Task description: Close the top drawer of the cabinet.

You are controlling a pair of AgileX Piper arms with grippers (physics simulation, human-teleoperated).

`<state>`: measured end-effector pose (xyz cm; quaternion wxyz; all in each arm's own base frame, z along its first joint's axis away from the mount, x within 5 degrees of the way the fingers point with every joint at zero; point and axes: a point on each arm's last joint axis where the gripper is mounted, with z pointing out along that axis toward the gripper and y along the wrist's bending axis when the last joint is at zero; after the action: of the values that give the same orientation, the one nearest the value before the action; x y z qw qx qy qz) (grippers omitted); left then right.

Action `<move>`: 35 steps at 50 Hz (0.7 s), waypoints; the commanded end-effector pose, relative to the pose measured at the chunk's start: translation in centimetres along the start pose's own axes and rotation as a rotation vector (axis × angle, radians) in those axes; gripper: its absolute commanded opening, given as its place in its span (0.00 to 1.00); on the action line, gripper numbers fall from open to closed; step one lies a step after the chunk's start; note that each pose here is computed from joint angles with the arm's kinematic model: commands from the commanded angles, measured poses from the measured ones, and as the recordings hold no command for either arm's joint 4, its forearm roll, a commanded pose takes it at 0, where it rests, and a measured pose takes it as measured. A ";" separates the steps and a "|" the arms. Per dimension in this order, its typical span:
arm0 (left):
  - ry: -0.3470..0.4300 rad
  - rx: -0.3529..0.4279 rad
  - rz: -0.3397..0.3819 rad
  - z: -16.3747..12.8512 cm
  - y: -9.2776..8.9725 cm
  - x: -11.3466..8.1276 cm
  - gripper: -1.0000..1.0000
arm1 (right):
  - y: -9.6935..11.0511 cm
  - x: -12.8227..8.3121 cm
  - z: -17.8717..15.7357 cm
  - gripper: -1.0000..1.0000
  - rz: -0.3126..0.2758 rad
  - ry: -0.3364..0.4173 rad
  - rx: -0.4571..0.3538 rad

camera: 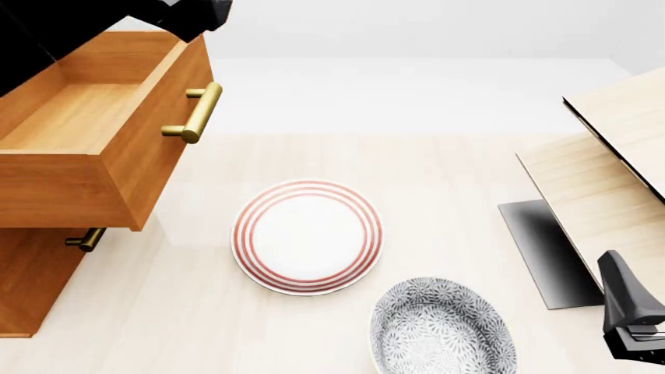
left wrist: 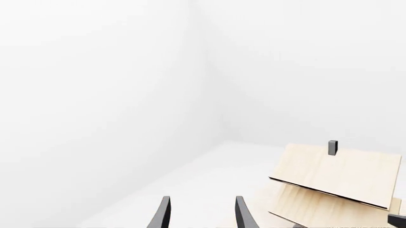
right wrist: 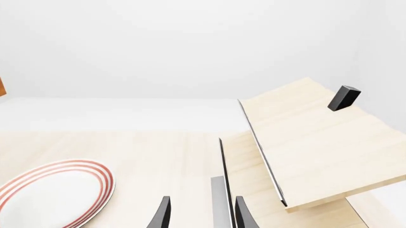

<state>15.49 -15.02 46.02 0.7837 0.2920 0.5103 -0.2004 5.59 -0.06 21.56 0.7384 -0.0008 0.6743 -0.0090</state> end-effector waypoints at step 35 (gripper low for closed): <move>0.186 0.111 0.072 7.8 -3.5 6.9 1.00 | 0.0 0.0 0.0 1.00 0.000 0.000 0.000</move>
<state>20.03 -21.48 42.72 0.7411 0.3527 0.5411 -0.1834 5.59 -0.06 21.56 0.7383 -0.0008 0.6744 -0.0090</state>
